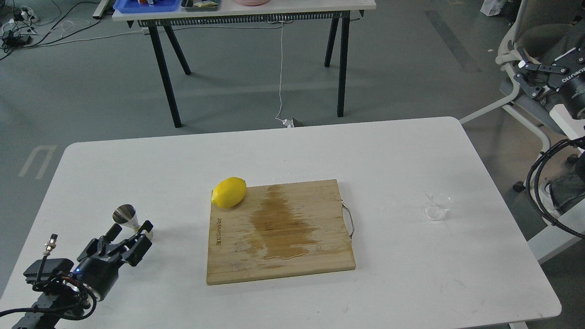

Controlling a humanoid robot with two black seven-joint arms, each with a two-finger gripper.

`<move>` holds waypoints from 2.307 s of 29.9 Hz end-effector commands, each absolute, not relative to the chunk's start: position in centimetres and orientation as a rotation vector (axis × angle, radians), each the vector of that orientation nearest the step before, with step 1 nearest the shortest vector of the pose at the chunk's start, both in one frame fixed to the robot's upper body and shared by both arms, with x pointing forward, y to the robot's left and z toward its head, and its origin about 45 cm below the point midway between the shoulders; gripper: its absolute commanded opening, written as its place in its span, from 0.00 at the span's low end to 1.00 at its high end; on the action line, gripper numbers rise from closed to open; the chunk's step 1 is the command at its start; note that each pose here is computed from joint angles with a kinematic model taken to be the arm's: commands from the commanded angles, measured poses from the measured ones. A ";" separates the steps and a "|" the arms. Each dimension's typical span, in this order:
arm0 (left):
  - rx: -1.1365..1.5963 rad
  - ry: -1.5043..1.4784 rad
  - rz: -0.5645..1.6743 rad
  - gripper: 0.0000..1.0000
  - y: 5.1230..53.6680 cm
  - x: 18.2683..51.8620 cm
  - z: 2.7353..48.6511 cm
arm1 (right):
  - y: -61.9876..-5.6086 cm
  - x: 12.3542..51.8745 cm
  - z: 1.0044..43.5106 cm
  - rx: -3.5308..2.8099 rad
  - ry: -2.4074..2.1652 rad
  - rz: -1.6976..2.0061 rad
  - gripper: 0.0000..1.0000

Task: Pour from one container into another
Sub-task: 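Close the left hand around the steel jigger on the table, then lift the jigger with the left hand and carry it onto the cutting board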

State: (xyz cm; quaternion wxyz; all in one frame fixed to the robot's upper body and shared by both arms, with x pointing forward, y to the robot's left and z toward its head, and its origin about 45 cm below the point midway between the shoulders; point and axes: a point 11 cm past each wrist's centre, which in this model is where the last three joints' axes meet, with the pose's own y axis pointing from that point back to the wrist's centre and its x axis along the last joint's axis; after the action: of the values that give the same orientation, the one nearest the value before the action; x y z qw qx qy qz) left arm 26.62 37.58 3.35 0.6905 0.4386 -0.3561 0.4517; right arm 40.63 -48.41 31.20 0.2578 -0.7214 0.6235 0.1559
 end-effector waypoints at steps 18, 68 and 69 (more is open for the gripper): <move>1.019 -0.784 0.995 0.88 36.7 28.0 2.1 | -48.5 40.6 31.2 -1.955 1.692 0.423 0.99; 0.560 -1.153 0.938 0.08 21.4 41.7 16.0 | -48.4 40.9 26.9 -1.876 1.742 0.536 0.99; 0.550 -1.149 0.918 0.08 20.5 41.4 15.7 | -48.4 40.8 26.5 -1.871 1.749 0.547 0.99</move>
State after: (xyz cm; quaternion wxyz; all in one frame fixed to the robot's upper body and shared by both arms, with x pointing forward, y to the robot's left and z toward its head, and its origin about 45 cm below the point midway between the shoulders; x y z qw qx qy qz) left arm 41.77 23.81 16.21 0.6893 0.2634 -0.5110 0.4409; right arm 40.77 -48.90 28.23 0.2590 -0.6974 0.6425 0.1838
